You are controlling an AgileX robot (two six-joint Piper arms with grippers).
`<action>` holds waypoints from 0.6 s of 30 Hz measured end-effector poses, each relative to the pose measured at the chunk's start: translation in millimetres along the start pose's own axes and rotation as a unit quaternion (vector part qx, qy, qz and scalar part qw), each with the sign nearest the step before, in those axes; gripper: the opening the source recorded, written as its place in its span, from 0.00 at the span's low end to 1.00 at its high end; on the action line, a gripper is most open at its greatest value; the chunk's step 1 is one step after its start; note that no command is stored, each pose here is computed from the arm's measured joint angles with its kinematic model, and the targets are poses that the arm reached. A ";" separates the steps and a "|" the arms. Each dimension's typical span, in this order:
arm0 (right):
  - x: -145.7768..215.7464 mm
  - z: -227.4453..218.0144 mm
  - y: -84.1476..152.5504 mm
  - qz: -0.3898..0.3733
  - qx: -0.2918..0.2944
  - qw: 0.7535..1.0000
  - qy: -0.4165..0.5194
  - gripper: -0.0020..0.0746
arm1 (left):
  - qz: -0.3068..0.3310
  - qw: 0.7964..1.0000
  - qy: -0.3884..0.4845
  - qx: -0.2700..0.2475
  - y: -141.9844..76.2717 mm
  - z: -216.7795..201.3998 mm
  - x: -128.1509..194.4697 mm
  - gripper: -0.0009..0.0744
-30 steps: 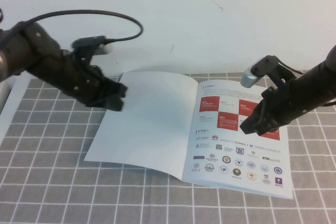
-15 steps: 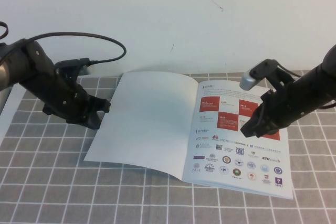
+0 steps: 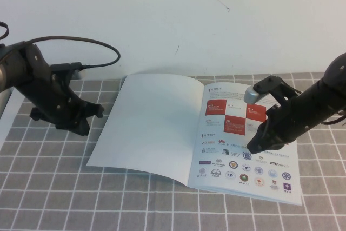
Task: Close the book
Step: 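Close the open booklet and leave it lying on the table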
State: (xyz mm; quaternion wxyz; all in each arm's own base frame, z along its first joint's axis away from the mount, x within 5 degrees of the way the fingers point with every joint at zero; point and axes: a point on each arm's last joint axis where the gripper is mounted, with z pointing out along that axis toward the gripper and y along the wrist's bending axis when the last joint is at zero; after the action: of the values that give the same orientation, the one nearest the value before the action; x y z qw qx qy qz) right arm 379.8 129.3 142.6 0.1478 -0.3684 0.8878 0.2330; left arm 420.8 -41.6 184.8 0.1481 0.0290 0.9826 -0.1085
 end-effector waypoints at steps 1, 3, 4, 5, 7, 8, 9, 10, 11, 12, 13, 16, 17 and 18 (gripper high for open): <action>0.0 0.0 0.0 0.000 0.000 1.000 0.000 0.02 | -0.001 1.000 0.004 0.000 0.4 2.0 0.6 0.01; 0.0 0.0 0.0 0.000 0.000 1.000 0.000 0.02 | -0.003 1.000 0.014 0.003 0.9 6.7 2.3 0.01; -0.1 0.0 0.1 0.001 0.000 1.000 -0.001 0.02 | -0.007 1.000 0.024 0.005 1.4 11.3 3.9 0.01; -0.1 0.0 0.1 0.001 0.000 1.000 -0.001 0.02 | -0.009 0.999 0.033 0.008 1.8 15.5 5.4 0.01; -0.1 0.0 0.1 0.001 0.000 1.000 -0.001 0.02 | -0.018 0.999 0.046 0.022 0.7 21.9 7.7 0.01; -0.1 0.0 0.1 0.001 0.000 1.000 -0.001 0.02 | -0.021 0.998 0.048 0.033 -0.2 23.9 8.0 0.01; -0.1 0.0 0.1 0.001 0.000 1.000 -0.001 0.02 | -0.025 0.997 0.048 0.047 -2.5 24.6 8.0 0.01; -0.1 0.0 0.1 0.001 0.000 1.000 -0.001 0.02 | -0.024 0.997 0.049 0.060 -4.9 24.3 8.1 0.01; -0.1 0.0 0.1 0.001 0.000 1.000 -0.001 0.02 | -0.029 0.995 0.048 0.083 -9.0 23.8 7.7 0.01; -0.1 0.0 0.1 0.001 0.000 1.000 -0.001 0.02 | -0.030 0.994 0.047 0.099 -12.0 23.2 7.3 0.01; -0.1 0.0 0.1 0.001 0.000 1.000 -0.001 0.02 | -0.031 0.991 0.044 0.121 -15.9 22.4 6.7 0.01; -0.1 0.0 0.1 0.001 0.000 1.000 -0.001 0.02 | -0.032 0.981 0.037 0.188 -27.5 18.7 4.9 0.01; -0.2 0.0 0.1 0.001 -0.001 1.000 -0.001 0.02 | -0.033 0.975 0.034 0.216 -32.1 16.7 4.1 0.01; -0.2 0.0 0.1 0.001 -0.001 1.000 -0.001 0.02 | -0.035 0.968 0.031 0.245 -37.0 14.3 3.3 0.01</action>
State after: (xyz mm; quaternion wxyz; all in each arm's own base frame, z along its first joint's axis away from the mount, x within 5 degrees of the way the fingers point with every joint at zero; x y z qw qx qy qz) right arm 379.9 129.5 142.8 0.1483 -0.3672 0.8879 0.2341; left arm 418.4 -80.7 178.1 0.1021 0.0336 0.9305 -0.3502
